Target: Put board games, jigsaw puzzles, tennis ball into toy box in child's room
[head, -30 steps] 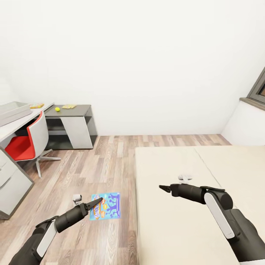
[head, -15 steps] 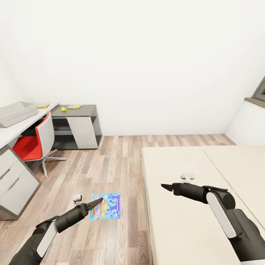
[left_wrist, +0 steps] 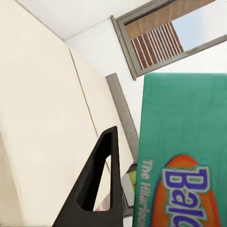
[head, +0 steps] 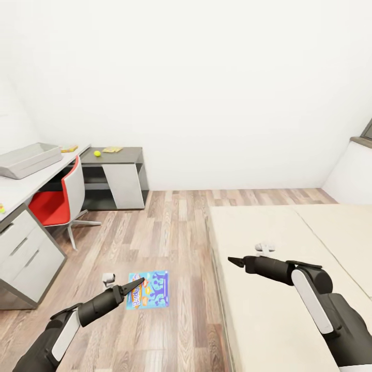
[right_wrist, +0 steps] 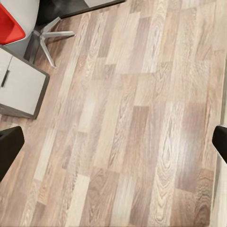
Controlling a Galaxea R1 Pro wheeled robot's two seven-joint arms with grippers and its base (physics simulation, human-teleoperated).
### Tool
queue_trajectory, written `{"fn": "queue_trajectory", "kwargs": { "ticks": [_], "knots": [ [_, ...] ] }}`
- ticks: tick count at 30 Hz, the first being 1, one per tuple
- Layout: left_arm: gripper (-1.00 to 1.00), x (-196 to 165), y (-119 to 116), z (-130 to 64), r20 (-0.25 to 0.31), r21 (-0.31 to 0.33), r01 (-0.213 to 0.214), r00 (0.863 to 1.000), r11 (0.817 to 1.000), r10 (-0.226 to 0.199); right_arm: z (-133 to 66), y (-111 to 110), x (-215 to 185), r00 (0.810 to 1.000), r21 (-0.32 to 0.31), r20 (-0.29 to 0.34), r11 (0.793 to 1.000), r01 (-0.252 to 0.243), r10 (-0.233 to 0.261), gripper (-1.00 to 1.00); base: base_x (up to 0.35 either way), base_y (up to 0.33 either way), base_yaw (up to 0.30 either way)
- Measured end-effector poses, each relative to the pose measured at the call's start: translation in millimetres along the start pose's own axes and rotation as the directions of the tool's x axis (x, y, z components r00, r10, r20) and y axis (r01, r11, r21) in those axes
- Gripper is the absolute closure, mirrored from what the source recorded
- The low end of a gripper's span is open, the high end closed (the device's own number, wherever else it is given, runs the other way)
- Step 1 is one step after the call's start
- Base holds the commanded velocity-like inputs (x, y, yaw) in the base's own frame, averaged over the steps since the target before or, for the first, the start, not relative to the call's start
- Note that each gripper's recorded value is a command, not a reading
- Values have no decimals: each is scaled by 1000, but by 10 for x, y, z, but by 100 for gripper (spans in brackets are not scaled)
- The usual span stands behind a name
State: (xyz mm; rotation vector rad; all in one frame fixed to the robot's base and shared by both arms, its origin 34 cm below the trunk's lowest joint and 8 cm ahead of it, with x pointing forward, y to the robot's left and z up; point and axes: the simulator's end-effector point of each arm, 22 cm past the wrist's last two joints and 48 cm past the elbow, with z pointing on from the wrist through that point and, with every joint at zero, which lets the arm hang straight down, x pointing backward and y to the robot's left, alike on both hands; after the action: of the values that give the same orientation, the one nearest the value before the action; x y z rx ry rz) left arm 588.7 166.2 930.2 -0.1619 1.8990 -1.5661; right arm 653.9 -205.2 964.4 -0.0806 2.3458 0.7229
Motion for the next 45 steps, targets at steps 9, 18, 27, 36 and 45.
{"fn": "queue_trajectory", "kwargs": {
  "ticks": [9, 18, 27, 36, 45],
  "knots": [
    [100, 1, 3, -1, -1, -1, 0, 1000, 1000, 0, -11, -28, 0, 1000, 5, -1, 1000, 1, -1, -100, 0, 268, 0],
    [100, 2, 7, -1, -1, -3, -1, 1000, 1000, 1, -31, -69, -1, 1000, 12, -3, 1000, 5, -5, -100, 0, 268, 0],
    [100, 5, 17, 1, -2, -8, -1, 1000, 1000, 1, -40, -73, -11, 1000, 12, 0, 1000, 7, -7, -100, 0, 249, 0],
    [100, -18, 96, -15, 10, -42, 9, 1000, 999, -8, -57, -28, -47, 1000, 4, 7, 1000, 14, -14, -100, 0, 86, 0],
    [100, -33, 139, -24, 14, -61, 21, 1000, 998, -20, -64, -14, -62, 1000, 2, 10, 1000, 17, -17, -100, 0, 20, 0]
  ]
}}
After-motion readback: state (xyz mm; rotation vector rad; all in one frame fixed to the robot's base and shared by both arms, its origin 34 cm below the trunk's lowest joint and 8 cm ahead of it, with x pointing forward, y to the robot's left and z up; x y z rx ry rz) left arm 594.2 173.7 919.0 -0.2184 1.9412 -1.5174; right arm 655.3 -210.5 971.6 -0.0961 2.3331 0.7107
